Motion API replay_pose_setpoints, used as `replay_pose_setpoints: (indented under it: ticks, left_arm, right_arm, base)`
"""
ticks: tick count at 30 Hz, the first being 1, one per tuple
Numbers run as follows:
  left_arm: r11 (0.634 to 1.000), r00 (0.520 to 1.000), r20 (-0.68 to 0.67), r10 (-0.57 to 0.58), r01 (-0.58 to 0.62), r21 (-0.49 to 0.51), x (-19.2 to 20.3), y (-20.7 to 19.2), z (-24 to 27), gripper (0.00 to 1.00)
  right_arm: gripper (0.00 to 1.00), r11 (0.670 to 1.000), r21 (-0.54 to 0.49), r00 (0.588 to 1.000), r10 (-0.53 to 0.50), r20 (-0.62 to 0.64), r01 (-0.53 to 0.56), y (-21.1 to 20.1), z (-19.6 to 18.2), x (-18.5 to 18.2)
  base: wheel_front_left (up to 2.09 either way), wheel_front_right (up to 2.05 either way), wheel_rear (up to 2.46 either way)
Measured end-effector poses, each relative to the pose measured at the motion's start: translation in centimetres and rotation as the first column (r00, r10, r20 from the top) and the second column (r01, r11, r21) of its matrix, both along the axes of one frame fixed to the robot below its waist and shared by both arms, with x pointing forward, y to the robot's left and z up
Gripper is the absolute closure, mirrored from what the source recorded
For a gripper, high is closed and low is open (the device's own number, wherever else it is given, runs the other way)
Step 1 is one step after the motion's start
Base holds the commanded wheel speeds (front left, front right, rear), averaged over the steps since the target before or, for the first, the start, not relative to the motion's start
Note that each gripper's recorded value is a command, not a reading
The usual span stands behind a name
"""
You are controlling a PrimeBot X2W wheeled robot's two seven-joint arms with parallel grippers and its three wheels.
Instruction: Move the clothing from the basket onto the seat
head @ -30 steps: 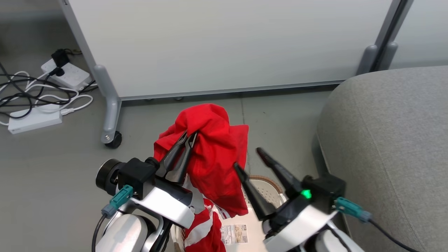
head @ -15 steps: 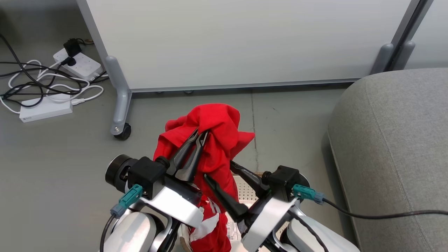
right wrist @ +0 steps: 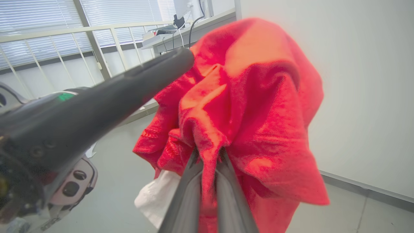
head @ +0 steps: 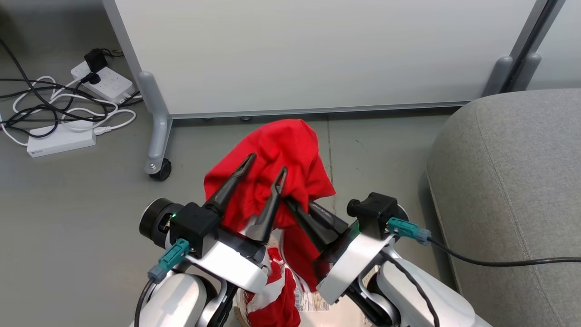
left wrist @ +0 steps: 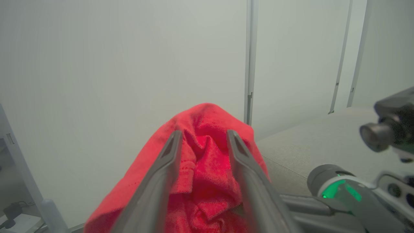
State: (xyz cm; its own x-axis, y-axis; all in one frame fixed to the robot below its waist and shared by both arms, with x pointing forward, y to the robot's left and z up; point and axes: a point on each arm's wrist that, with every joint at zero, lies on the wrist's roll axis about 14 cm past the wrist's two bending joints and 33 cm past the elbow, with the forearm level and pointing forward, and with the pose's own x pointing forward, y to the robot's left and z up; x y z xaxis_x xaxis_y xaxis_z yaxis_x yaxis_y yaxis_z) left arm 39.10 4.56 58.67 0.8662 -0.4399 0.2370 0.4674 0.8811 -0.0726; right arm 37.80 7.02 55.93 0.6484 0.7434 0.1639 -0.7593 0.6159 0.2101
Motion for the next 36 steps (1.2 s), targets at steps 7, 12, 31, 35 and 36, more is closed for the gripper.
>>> replay_pose_setpoints:
  ticks: [7, 12, 31, 35, 36]
  left_arm:
    - [0.998, 0.998, -0.023, -0.054, 0.055, 0.031, -1.0, -1.1, -0.6, 0.0]
    - [0.981, 0.986, -0.084, -0.147, 0.156, 0.115, -2.4, -3.0, -2.6, 0.0]
    - [0.881, 0.898, -0.181, -0.401, 0.432, 0.191, -3.4, -9.9, -6.3, 0.0]
    - [0.849, 0.868, -0.197, -0.457, 0.491, 0.193, -3.7, -11.5, -6.9, 0.0]
    - [0.838, 0.857, -0.203, -0.474, 0.51, 0.194, -3.7, -12.0, -7.1, 0.0]
  right_arm:
    - [1.0, 0.994, -0.009, 0.994, -0.106, 0.03, 0.106, -2.7, 0.2, 1.8]
    - [1.0, 0.981, -0.013, 0.98, -0.194, 0.048, 0.195, -5.2, 0.3, 3.1]
    - [1.0, 0.859, -0.012, 0.859, -0.512, 0.007, 0.512, -16.7, -1.3, 3.9]
    - [1.0, 0.827, -0.01, 0.827, -0.562, -0.005, 0.562, -18.8, -1.6, 3.5]
    - [1.0, 0.815, -0.009, 0.815, -0.579, -0.007, 0.579, -19.6, -1.6, 3.4]
  base:
    - [0.0, 0.0, 0.0]
    - [0.0, 0.0, 0.0]
    - [0.0, 0.0, 0.0]
    - [0.0, 0.0, 0.0]
    - [0.0, 0.0, 0.0]
